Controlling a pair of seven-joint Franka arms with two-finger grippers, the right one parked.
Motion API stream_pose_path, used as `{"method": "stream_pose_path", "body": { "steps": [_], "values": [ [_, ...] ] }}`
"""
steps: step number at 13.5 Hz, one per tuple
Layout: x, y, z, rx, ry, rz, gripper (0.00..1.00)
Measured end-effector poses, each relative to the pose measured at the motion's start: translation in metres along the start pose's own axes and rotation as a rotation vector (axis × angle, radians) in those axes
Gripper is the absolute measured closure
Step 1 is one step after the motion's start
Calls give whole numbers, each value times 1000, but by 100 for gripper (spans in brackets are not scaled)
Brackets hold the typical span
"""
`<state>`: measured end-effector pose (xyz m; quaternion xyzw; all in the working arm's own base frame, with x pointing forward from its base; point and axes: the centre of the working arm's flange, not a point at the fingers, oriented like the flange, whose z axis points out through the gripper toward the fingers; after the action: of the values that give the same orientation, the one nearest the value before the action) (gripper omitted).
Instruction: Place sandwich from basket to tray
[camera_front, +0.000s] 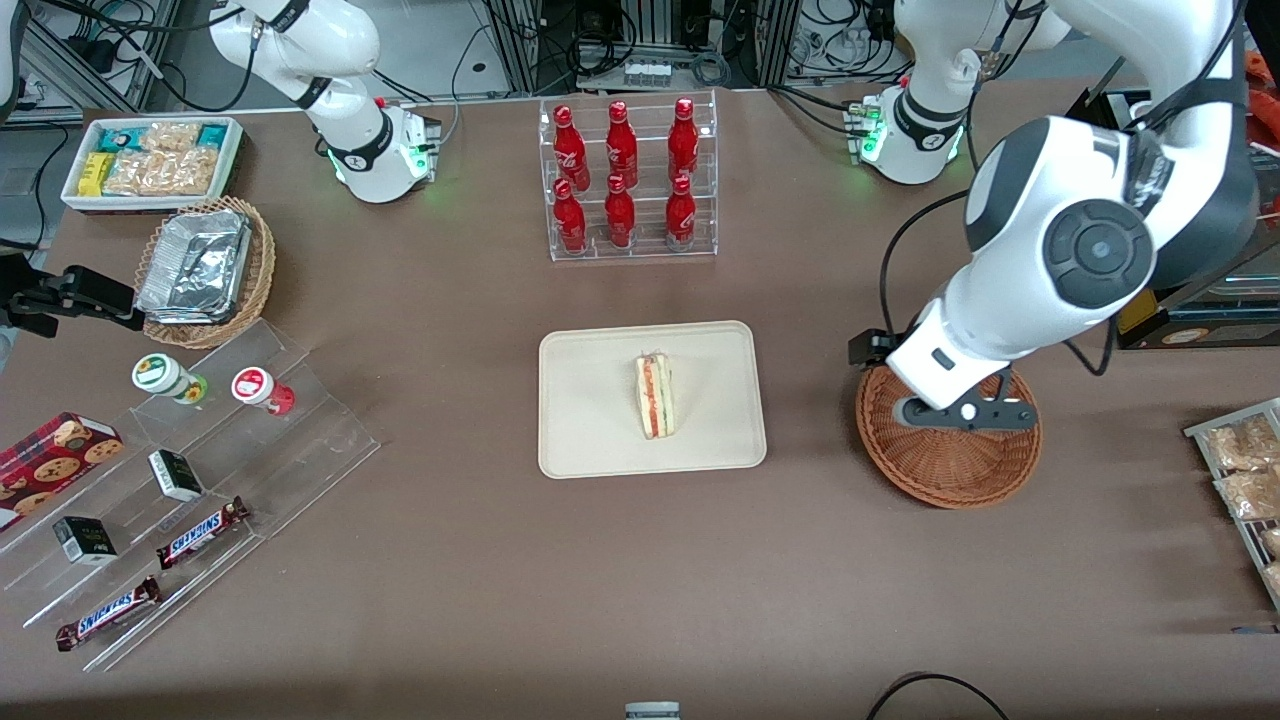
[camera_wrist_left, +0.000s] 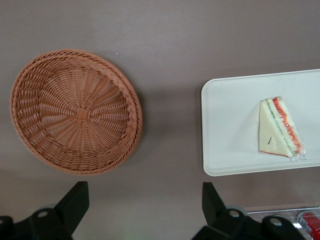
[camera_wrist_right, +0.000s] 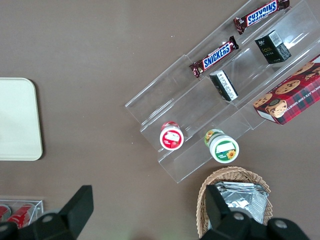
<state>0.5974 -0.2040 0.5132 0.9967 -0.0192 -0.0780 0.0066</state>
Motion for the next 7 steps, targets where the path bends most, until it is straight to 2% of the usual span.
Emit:
{"method": "stream_pose_path", "body": {
  "steps": [4, 7],
  "values": [
    [-17, -43, -10, 0, -2, -64, 0],
    [-33, -74, -14, -8, -42, -116, 0]
  ]
}}
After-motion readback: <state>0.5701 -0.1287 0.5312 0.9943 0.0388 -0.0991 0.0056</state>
